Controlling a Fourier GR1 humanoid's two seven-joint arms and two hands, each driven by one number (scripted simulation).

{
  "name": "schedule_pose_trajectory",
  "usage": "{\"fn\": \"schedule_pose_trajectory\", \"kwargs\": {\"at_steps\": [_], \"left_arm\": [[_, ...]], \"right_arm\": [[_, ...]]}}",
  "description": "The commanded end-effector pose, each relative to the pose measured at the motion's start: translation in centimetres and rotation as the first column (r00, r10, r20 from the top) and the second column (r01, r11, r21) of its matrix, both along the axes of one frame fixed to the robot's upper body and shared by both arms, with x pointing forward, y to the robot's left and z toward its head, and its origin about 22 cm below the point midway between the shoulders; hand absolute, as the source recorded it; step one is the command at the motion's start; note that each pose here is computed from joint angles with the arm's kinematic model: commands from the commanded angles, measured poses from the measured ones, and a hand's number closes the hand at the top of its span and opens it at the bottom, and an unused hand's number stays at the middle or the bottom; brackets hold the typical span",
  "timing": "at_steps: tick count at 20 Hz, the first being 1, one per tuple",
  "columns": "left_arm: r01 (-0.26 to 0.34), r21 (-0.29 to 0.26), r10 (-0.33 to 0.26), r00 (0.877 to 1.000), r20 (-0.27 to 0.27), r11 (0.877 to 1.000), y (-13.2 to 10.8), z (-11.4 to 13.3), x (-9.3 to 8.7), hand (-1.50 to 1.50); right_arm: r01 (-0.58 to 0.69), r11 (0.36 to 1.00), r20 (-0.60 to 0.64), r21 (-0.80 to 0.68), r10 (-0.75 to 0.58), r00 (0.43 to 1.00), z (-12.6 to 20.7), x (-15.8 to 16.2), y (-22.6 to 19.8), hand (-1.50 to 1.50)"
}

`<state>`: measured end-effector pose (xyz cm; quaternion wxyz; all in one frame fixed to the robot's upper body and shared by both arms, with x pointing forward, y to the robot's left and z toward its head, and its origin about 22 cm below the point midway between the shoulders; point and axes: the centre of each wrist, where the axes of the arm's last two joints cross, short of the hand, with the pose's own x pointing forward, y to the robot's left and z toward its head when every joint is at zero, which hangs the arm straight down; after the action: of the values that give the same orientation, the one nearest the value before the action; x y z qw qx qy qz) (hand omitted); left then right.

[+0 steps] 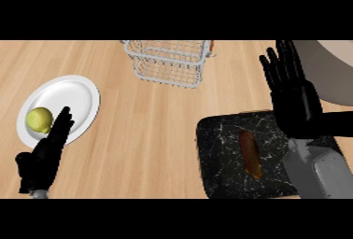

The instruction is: Pick the sweet potato from the tray and place it in the tiered basket

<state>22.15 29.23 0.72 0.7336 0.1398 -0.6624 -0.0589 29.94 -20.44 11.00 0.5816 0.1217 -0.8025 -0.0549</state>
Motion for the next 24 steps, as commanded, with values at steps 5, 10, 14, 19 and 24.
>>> {"fn": "schedule_pose_trajectory", "kwargs": {"at_steps": [5,10,14,19,24], "left_arm": [[0.220,-0.071,-0.213,0.973,0.091,0.973,-3.7,1.2,3.0,0.00],[0.311,-0.166,-0.303,0.950,0.075,0.936,-5.6,-0.2,3.5,0.00],[0.300,-0.191,-0.294,0.954,0.060,0.935,-6.0,-1.5,3.1,0.00],[0.284,-0.186,-0.282,0.959,0.033,0.941,-5.9,-2.2,3.3,0.00],[0.271,-0.169,-0.271,0.962,0.026,0.948,-4.9,-2.2,3.1,0.00]], "right_arm": [[0.190,0.792,-0.058,-0.580,-0.273,0.960,-6.3,1.4,0.5,-1.50],[0.282,0.633,-0.007,-0.721,-0.413,0.911,-12.4,0.1,5.4,-1.50],[0.339,0.516,0.161,-0.787,-0.359,0.919,-12.4,0.0,9.0,-1.50],[0.261,0.248,0.163,-0.933,-0.357,0.920,-10.5,2.0,9.7,-1.50],[0.024,-0.135,0.082,-0.990,-0.436,0.896,-11.6,3.2,8.3,-1.50]]}}
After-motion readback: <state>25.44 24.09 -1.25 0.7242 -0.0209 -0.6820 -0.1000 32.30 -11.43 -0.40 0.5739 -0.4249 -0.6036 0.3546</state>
